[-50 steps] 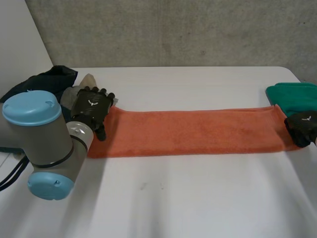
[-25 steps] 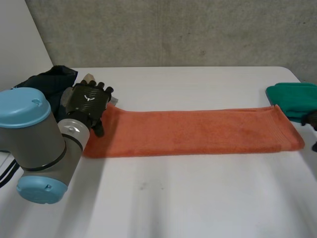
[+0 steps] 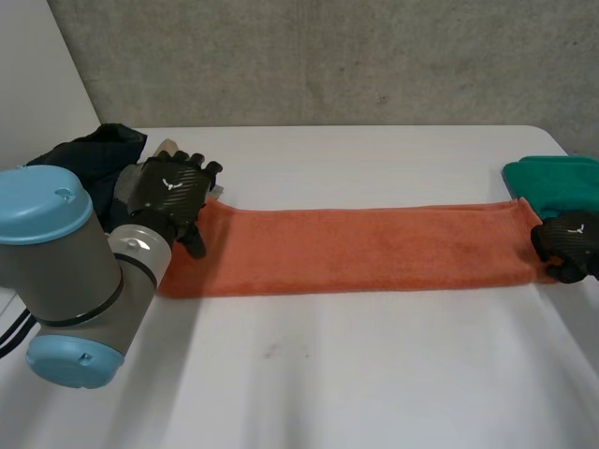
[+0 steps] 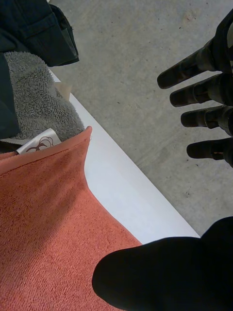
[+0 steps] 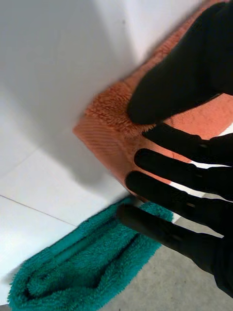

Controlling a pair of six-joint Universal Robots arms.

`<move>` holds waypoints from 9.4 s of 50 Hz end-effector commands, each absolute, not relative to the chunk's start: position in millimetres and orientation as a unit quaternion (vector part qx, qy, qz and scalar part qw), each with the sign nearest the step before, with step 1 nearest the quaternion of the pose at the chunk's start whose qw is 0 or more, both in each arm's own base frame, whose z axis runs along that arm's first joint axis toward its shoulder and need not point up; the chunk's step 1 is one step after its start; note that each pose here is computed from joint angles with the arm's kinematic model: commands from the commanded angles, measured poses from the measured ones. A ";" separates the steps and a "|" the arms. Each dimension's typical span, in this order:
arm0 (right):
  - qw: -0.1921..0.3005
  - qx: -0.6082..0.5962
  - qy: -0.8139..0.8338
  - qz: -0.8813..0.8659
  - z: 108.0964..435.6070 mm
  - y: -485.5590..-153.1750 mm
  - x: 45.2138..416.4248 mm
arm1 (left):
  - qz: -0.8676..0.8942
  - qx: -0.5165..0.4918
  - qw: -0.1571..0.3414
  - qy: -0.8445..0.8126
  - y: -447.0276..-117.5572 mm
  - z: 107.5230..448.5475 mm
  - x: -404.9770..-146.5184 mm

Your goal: Fold the laundry.

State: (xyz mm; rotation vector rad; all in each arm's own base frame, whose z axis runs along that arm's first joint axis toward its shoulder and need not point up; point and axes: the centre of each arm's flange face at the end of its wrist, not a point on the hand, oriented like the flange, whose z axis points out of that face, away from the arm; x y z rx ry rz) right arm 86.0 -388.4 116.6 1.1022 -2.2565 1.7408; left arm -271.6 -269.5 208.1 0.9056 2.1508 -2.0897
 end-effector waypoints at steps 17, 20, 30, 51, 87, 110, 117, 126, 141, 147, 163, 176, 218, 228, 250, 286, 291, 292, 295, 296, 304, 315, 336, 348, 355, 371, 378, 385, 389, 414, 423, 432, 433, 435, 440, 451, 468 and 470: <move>0.262 0.324 -0.719 0.556 172.9 -403.6 2.9 | -0.702 0.287 -0.026 0.652 -261.9 243.4 -271.6; 0.246 0.352 -0.689 0.583 191.8 -399.9 44.9 | -0.708 0.283 -0.025 0.646 -261.8 249.7 -270.3; 0.108 0.494 -0.523 0.686 227.9 -335.3 246.1 | -0.717 0.272 -0.021 0.642 -259.6 261.6 -262.6; -0.066 0.635 -0.417 0.647 119.3 -190.2 420.4 | -0.702 0.267 -0.012 0.661 -257.8 246.7 -250.8; 0.060 0.392 -0.693 0.602 156.9 -311.7 242.6 | -0.705 0.318 -0.069 0.630 -245.9 243.4 -313.4; -0.169 0.470 -0.589 0.635 155.7 -216.3 388.8 | -0.721 0.248 -0.051 0.644 -267.1 259.0 -282.0; -0.260 0.249 -0.682 0.637 211.7 -269.2 336.3 | -0.709 0.270 -0.098 0.644 -263.7 246.7 -322.2; -0.252 0.269 -0.762 0.532 176.1 -280.9 338.0 | -0.637 0.316 -0.111 0.694 -250.1 193.4 -355.9; -0.103 0.355 -0.766 0.526 152.3 -293.9 335.7 | -0.540 0.324 -0.013 0.777 -246.0 140.9 -331.4; -0.074 0.368 -0.711 0.595 188.8 -283.2 336.5 | -0.603 0.322 -0.079 0.726 -257.0 202.9 -334.2; -0.112 0.462 -0.659 0.583 124.3 -201.5 378.3 | -0.605 0.434 -0.288 0.602 -240.5 276.1 -350.9; -0.097 0.469 -0.631 0.610 102.1 -216.0 391.8 | -0.587 0.437 -0.291 0.616 -241.5 264.7 -349.7; -0.076 0.371 -0.559 0.738 150.8 -296.8 397.3 | -0.597 0.425 -0.282 0.619 -251.5 270.5 -341.1; 0.024 0.251 -0.500 0.829 241.9 -404.1 312.1 | -0.616 0.418 -0.280 0.606 -253.7 286.9 -338.8; 0.088 0.208 -0.536 0.814 138.5 -545.8 44.7 | -0.613 0.412 -0.295 0.606 -247.8 287.9 -341.7; 0.140 0.124 -0.525 0.831 345.3 -434.2 114.0 | -0.652 0.392 -0.313 0.568 -228.2 331.8 -337.0; 0.029 0.222 -0.480 0.848 329.5 -385.5 207.3 | -0.733 0.306 -0.263 0.548 -256.8 370.5 -305.8; 0.015 0.237 -0.475 0.847 325.1 -378.3 217.1 | -0.745 0.287 -0.246 0.549 -266.3 374.2 -296.2; -0.035 0.301 -0.469 0.830 299.1 -345.0 253.0 | -0.777 0.233 -0.182 0.556 -302.0 383.9 -257.1; -0.043 0.314 -0.472 0.822 290.9 -337.9 258.7 | -0.779 0.223 -0.168 0.561 -310.9 383.1 -247.2; -0.037 0.416 -0.518 0.747 212.9 -289.9 282.0 | -0.742 0.178 -0.035 0.645 -400.7 314.2 -158.2; -0.001 0.446 -0.568 0.692 167.0 -276.1 271.2 | -0.640 0.263 0.142 0.708 -467.0 187.2 -105.4; 0.036 0.413 -0.570 0.709 191.6 -273.6 249.0 | -0.774 0.228 -0.026 0.590 -373.7 324.6 -239.3; 0.112 0.341 -0.582 0.730 218.5 -293.2 217.2 | -0.677 0.348 -0.269 0.590 -243.7 258.4 -395.2; 0.161 0.296 -0.598 0.727 224.2 -306.9 198.5 | -0.589 0.419 -0.305 0.621 -192.9 164.1 -444.8; 0.128 0.289 -0.617 0.720 228.5 -296.2 204.3 | -0.712 0.328 -0.263 0.563 -223.8 305.7 -367.9; -0.019 0.347 -0.649 0.677 231.2 -248.3 248.6 | -0.709 0.268 -0.179 0.628 -262.4 295.8 -296.4; -0.116 0.360 -0.695 0.611 220.0 -235.0 279.5 | -0.673 0.253 -0.101 0.688 -286.4 247.2 -248.9; -0.178 0.325 -0.735 0.568 201.1 -232.3 310.8 | -0.679 0.270 -0.053 0.681 -317.3 218.4 -237.5; -0.184 0.257 -0.718 0.621 160.1 -257.3 371.4 | -0.637 0.418 -0.036 0.646 -397.5 132.3 -257.7; -0.095 0.288 -0.640 0.706 247.4 -258.9 338.6 | -0.697 0.361 -0.067 0.616 -369.1 221.4 -257.0; -0.013 0.296 -0.597 0.745 306.6 -244.8 293.8 | -0.732 0.314 -0.136 0.590 -300.7 294.8 -257.3; -0.013 0.293 -0.594 0.749 312.2 -241.4 291.1 | -0.736 0.314 -0.137 0.584 -294.3 300.4 -257.2; -0.013 0.284 -0.579 0.764 329.4 -232.0 284.3 | -0.745 0.315 -0.140 0.571 -281.1 312.6 -257.2; -0.019 0.271 -0.539 0.797 374.9 -204.0 269.4 | -0.788 0.308 -0.146 0.513 -238.8 362.4 -252.9; -0.046 0.296 -0.529 0.794 417.8 -164.6 253.5 | -0.816 0.279 -0.197 0.466 -203.8 413.7 -249.2; -0.070 0.317 -0.626 0.709 278.0 -258.2 312.4 | -0.700 0.302 -0.201 0.615 -359.7 242.8 -305.9; -0.064 0.305 -0.622 0.719 258.3 -273.0 320.8 | -0.710 0.301 -0.197 0.606 -379.2 227.7 -313.0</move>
